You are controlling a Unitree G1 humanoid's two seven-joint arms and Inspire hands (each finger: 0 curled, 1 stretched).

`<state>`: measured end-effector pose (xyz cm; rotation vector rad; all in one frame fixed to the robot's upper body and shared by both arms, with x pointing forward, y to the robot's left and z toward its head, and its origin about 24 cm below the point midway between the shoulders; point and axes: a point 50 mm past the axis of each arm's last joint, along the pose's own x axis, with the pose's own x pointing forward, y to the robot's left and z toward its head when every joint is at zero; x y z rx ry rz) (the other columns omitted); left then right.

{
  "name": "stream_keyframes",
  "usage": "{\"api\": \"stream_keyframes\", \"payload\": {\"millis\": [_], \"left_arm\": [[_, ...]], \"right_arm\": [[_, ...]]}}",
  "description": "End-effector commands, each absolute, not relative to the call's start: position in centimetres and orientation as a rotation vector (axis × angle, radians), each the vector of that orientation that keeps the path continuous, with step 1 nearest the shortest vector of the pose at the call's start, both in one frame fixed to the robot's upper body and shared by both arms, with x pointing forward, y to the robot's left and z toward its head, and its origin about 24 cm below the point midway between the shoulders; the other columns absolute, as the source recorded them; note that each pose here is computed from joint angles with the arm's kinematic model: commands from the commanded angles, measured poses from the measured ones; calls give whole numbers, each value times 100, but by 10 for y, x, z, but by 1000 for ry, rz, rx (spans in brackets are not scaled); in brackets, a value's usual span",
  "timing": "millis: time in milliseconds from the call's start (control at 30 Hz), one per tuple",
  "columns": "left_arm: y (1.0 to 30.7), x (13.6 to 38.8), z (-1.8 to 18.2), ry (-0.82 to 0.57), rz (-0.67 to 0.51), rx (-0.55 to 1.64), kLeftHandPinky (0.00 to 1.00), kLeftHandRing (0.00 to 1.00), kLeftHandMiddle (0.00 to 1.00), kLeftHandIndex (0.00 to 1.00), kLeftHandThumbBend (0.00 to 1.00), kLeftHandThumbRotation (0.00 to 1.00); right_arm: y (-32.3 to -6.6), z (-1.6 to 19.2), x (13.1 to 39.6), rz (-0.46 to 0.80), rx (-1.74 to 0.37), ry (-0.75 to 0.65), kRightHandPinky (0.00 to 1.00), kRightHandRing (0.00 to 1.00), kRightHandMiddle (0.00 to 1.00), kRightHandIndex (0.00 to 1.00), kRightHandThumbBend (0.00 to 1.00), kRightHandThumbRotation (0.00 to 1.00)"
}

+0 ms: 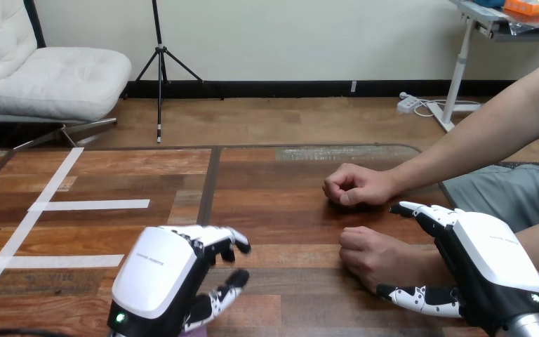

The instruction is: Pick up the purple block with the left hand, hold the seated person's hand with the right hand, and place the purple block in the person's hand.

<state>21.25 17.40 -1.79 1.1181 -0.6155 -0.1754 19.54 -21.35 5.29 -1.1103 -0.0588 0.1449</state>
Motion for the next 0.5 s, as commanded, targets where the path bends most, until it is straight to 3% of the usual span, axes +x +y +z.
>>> {"api": "stream_keyframes", "payload": {"millis": [0, 467], "left_arm": [[165, 242, -1, -731, -66, 1109, 31, 44, 53, 59, 38, 20], [160, 252, -7, -694, -52, 1107, 34, 45, 53, 60, 41, 14]], "right_arm": [[-210, 74, 204, 130, -1130, -166, 93, 89, 85, 84, 69, 25], [-210, 74, 204, 131, -1129, -164, 93, 89, 85, 84, 70, 27]]}}
